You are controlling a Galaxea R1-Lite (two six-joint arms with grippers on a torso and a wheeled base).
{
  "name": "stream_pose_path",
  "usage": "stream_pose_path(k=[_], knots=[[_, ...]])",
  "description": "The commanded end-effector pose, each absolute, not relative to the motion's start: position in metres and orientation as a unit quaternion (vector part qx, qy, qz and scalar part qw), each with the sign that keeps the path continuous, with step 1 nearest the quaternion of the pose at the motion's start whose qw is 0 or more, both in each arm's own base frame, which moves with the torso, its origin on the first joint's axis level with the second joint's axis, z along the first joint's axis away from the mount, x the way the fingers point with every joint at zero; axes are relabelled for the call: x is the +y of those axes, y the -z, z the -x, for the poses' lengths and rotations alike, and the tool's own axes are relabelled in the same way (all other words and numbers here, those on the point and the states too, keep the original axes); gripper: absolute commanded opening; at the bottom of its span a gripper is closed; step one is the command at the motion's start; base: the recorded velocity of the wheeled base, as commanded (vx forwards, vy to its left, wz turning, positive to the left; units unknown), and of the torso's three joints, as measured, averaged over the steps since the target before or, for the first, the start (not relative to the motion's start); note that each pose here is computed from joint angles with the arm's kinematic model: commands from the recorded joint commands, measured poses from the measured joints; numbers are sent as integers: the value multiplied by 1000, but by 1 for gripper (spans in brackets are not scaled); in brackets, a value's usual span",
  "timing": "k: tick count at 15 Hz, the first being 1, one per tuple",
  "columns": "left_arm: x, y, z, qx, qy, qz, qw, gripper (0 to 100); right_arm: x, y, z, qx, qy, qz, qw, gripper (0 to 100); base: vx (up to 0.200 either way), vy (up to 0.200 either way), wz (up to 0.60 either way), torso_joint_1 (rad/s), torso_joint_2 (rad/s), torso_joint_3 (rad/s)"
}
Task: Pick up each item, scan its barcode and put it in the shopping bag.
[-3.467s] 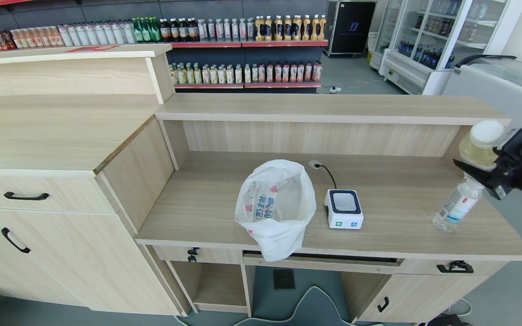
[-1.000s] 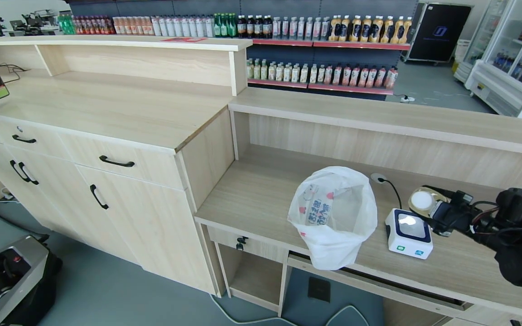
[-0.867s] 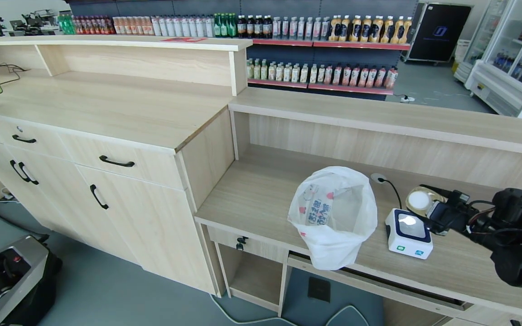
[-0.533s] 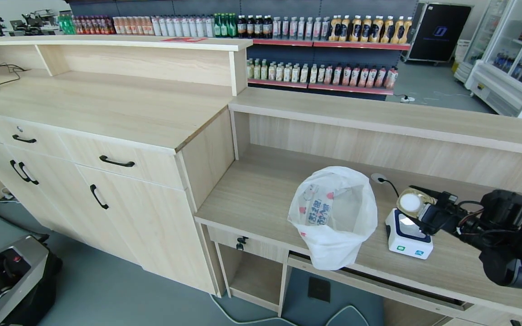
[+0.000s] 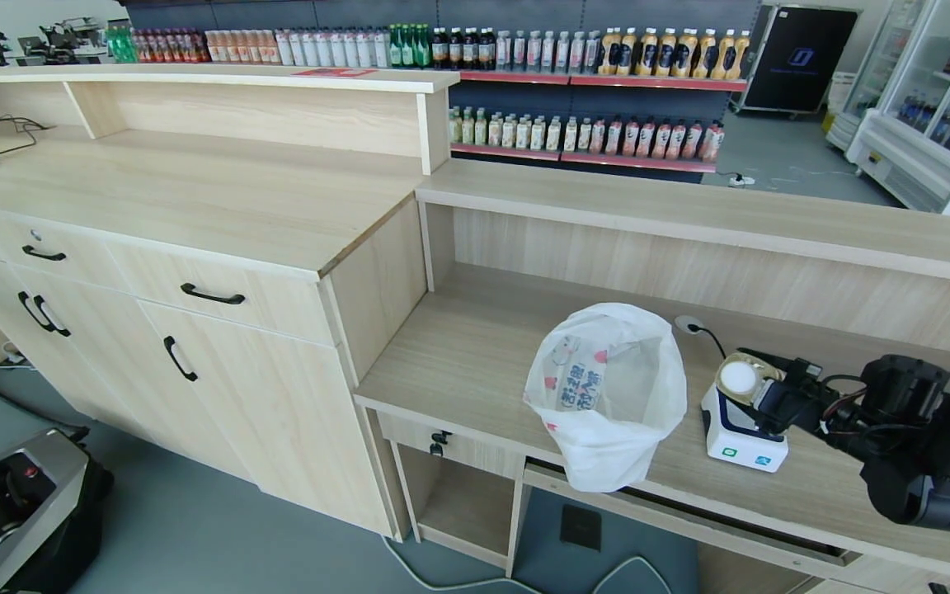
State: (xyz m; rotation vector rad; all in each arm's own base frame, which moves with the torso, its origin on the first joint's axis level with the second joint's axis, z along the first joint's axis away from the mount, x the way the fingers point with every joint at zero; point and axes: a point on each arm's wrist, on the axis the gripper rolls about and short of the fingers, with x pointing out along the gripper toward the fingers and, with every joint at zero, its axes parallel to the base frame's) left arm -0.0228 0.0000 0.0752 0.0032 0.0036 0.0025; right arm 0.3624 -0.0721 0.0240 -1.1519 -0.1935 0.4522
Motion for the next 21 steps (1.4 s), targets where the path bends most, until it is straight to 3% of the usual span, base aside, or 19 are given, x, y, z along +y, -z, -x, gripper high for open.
stream_pose_path(k=[1,17,21], knots=[[0,-75,23,2,-2,-2,1000,100,-72,-21,-364,-90,-213,538,811,0,0,0,0,0,0,0],[0,-75,23,2,-2,-2,1000,100,-71,-16,-374,-94,-214,529,816,0,0,0,0,0,0,0],[0,-75,23,2,-1,-2,1000,100,-71,-30,-373,-101,-208,515,826,0,0,0,0,0,0,0]])
